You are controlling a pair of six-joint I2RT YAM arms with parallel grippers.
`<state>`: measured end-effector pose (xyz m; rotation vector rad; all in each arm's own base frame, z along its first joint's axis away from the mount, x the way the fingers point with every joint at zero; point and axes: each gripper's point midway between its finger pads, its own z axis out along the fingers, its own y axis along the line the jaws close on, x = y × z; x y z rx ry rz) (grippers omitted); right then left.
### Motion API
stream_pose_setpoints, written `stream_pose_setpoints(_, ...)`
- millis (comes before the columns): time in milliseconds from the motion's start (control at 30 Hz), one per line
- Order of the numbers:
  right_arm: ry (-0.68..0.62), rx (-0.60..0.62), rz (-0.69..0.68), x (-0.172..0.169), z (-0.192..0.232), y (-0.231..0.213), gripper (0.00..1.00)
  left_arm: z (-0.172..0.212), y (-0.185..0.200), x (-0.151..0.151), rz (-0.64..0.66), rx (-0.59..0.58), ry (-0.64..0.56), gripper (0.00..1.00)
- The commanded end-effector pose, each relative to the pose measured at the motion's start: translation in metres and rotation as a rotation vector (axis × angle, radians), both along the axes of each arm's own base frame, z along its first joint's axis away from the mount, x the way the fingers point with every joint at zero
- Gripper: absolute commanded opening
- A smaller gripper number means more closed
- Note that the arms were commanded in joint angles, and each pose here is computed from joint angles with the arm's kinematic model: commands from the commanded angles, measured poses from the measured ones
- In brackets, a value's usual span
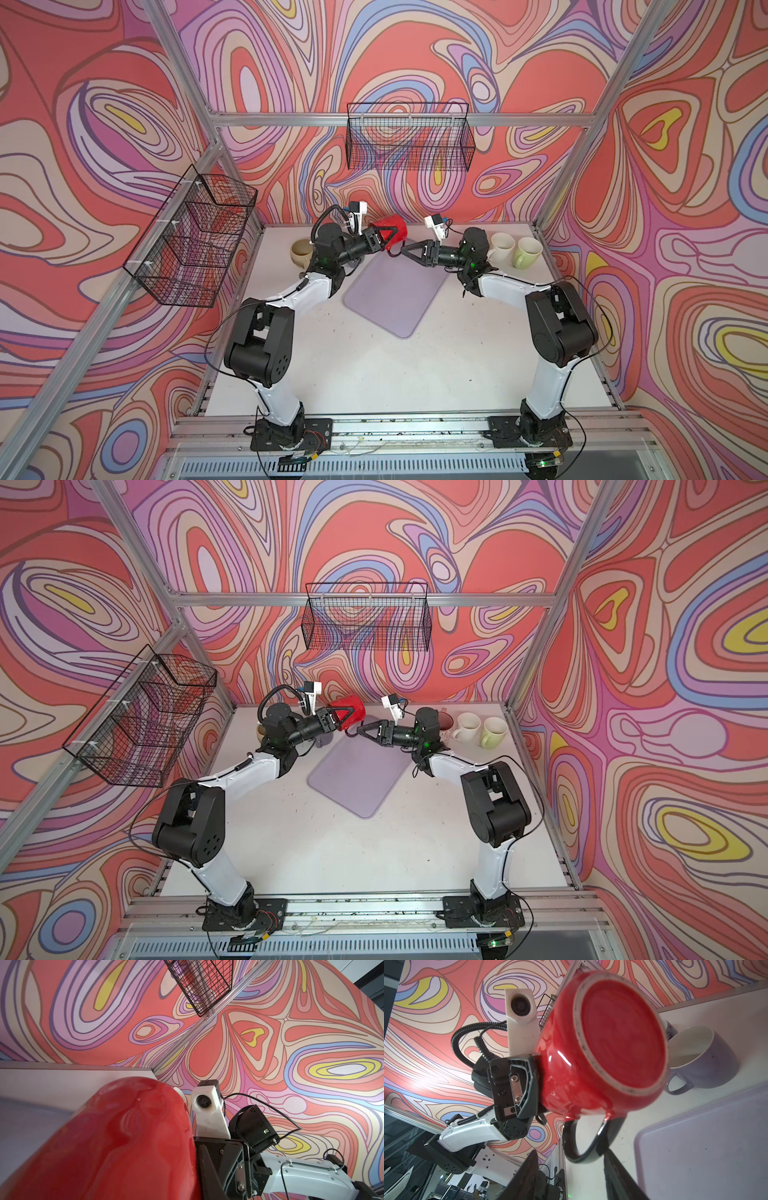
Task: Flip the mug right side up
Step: 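Open the right gripper off the red mug while the left gripper pulls it away, then carry the red mug with the left gripper beside the lavender and blue mugs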
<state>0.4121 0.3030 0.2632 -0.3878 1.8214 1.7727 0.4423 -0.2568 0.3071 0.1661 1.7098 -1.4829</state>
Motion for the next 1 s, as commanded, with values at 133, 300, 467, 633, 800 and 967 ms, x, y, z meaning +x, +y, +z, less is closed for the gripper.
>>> stream_pose_setpoints(133,-0.041,-0.037,-0.023,0.001,0.001,-0.009,0.51,0.033,0.015,-0.019,0.042,0.108,-0.119,0.00)
stream_pose_setpoints(300,-0.039,-0.078,-0.045,0.005,-0.005,-0.015,0.49,0.013,0.034,-0.026,0.118,0.324,-0.065,0.00)
stream_pose_setpoints(467,-0.028,-0.099,-0.064,0.011,-0.013,-0.019,0.49,0.002,0.061,-0.034,0.189,0.519,-0.016,0.00)
stream_pose_setpoints(633,-0.024,-0.122,-0.071,0.013,-0.018,-0.019,0.48,-0.013,0.084,-0.045,0.212,0.666,0.060,0.00)
stream_pose_setpoints(800,-0.012,-0.149,-0.082,0.015,-0.025,-0.021,0.48,-0.031,0.112,-0.049,0.252,0.794,0.142,0.00)
stream_pose_setpoints(967,0.000,-0.176,-0.094,0.016,-0.033,-0.023,0.47,-0.054,0.139,-0.049,0.255,0.878,0.251,0.00)
